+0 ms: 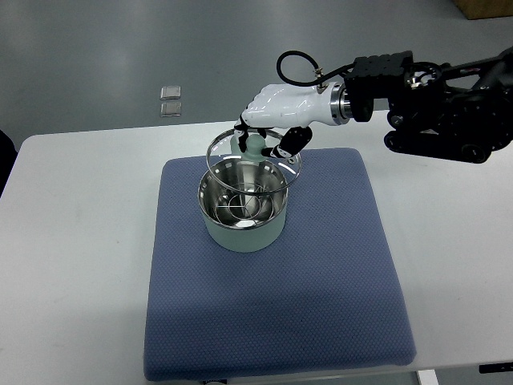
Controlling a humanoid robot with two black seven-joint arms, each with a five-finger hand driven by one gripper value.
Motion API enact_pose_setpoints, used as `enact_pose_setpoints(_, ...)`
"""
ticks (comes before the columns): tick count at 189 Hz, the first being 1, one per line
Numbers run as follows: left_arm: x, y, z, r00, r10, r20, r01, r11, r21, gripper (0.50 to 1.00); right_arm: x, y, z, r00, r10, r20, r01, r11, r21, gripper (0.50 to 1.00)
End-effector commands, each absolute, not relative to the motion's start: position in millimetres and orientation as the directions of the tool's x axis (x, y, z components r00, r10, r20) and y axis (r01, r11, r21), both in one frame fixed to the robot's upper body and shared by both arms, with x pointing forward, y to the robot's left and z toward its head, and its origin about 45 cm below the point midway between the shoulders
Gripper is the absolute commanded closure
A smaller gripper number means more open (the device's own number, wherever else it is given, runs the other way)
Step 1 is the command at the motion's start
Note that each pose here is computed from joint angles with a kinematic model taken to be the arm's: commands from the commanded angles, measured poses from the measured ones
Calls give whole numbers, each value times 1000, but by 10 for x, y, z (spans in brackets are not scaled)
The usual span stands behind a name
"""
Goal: Open lid and place right of pot
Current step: 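Lift the glass lid off the pot with the right hand, then move the lid beside the pot, away from the handle, and lower it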
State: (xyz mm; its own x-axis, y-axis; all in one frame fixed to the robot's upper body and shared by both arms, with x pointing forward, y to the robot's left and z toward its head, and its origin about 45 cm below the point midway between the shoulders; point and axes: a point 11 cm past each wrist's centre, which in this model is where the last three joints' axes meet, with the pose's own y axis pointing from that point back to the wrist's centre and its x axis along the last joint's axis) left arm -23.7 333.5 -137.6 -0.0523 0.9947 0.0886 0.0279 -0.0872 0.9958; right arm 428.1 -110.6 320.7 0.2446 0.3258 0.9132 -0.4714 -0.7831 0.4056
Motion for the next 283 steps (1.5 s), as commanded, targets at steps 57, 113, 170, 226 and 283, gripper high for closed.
enact_pose_setpoints(57,-237,3335,-1376,-52,995,89,28,-87,996,500,4340,-1921,3239,287,294,912,-575,-708,409,1000)
enact_pose_setpoints(113,-237,3335,-1376,-52,995,89,28,-87,996,500,4176,-2443,2860,360,278,891,-602,-660,449,1000)
enact_pose_setpoints(170,-228,3335,-1376,-52,995,88,26,-87,996,500,3967,-2519,2396,423,263,867,-577,-660,481,1000)
enact_pose_setpoints(226,-237,3335,-1376,-52,995,89,28,-87,996,500,3826,-2336,2020,473,201,858,-555,-688,467,1000)
enact_pose_setpoints(283,-237,3335,-1376,-52,995,89,28,-87,996,500,3812,-2331,1911,484,201,852,-554,-683,476,1000)
